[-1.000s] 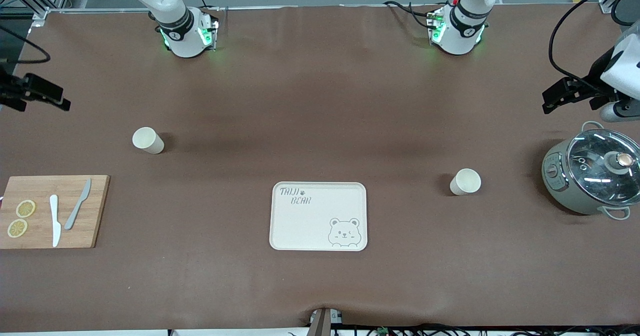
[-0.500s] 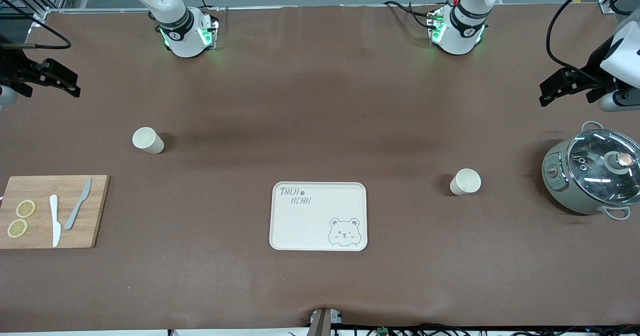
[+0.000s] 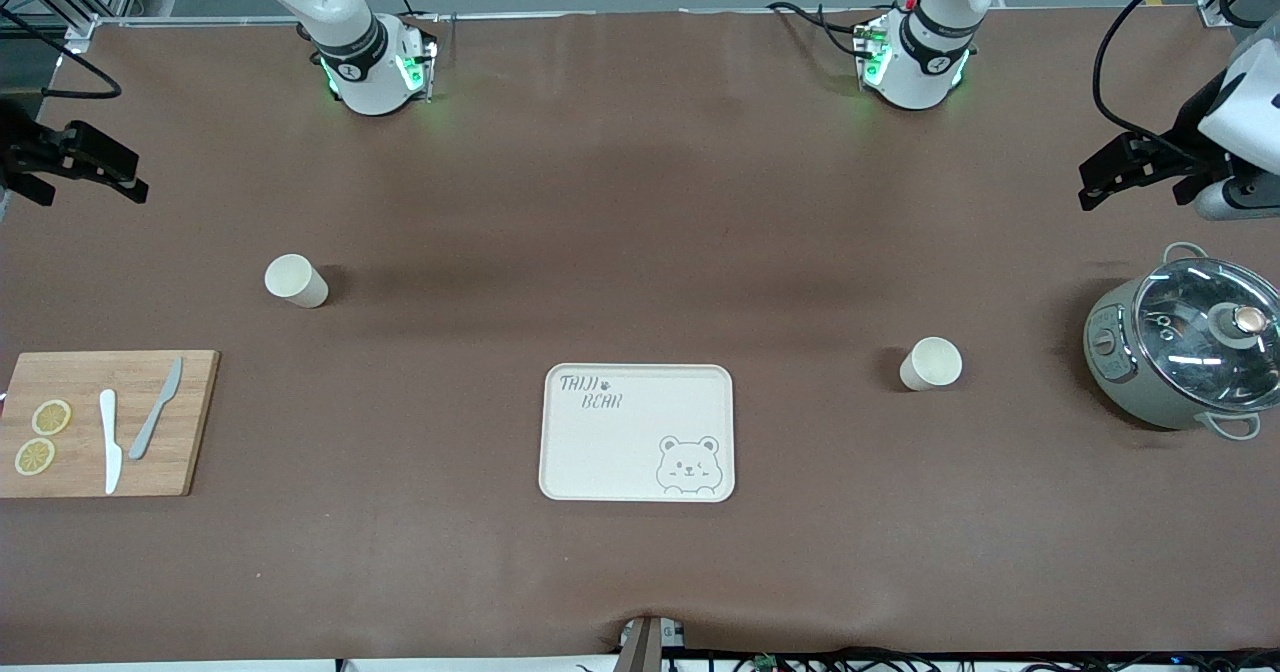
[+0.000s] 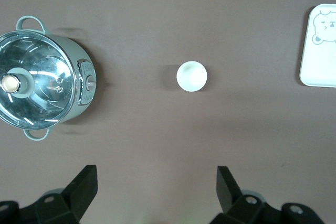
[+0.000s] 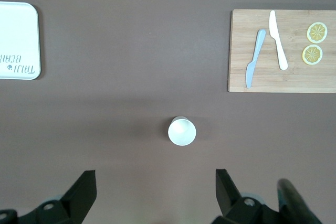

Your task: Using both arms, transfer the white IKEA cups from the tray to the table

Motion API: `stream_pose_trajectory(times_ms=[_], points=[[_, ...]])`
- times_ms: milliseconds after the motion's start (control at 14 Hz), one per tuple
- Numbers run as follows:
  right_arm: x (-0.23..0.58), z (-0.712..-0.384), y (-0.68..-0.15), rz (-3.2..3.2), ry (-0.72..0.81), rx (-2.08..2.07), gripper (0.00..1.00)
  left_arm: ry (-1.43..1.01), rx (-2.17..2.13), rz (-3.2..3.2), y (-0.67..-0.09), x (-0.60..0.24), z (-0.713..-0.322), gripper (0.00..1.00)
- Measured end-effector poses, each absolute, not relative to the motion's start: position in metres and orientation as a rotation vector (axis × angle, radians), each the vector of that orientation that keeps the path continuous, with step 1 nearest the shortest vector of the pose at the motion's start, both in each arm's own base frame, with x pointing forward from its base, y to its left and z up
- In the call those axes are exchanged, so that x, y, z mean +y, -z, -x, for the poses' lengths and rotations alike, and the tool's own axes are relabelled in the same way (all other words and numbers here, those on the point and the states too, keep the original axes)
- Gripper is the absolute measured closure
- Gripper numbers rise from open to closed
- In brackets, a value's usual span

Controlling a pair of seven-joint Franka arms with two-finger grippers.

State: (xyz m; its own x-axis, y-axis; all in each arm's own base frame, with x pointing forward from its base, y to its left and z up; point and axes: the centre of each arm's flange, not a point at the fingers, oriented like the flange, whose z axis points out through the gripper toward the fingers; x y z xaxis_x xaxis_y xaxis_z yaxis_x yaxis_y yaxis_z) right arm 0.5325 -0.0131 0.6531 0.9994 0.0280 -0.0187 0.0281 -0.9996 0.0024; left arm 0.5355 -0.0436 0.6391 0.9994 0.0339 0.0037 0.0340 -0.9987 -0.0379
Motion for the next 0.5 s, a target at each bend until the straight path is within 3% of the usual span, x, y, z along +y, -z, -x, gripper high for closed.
stream_pose_trajectory(times_ms=[500], points=[[-0.0174,-0.5323,-0.6514,-3.139,0.036,0.037,0.00,0.015,-0.049,3.104,-0.6420,-0.0444,-0.5359,0.00]])
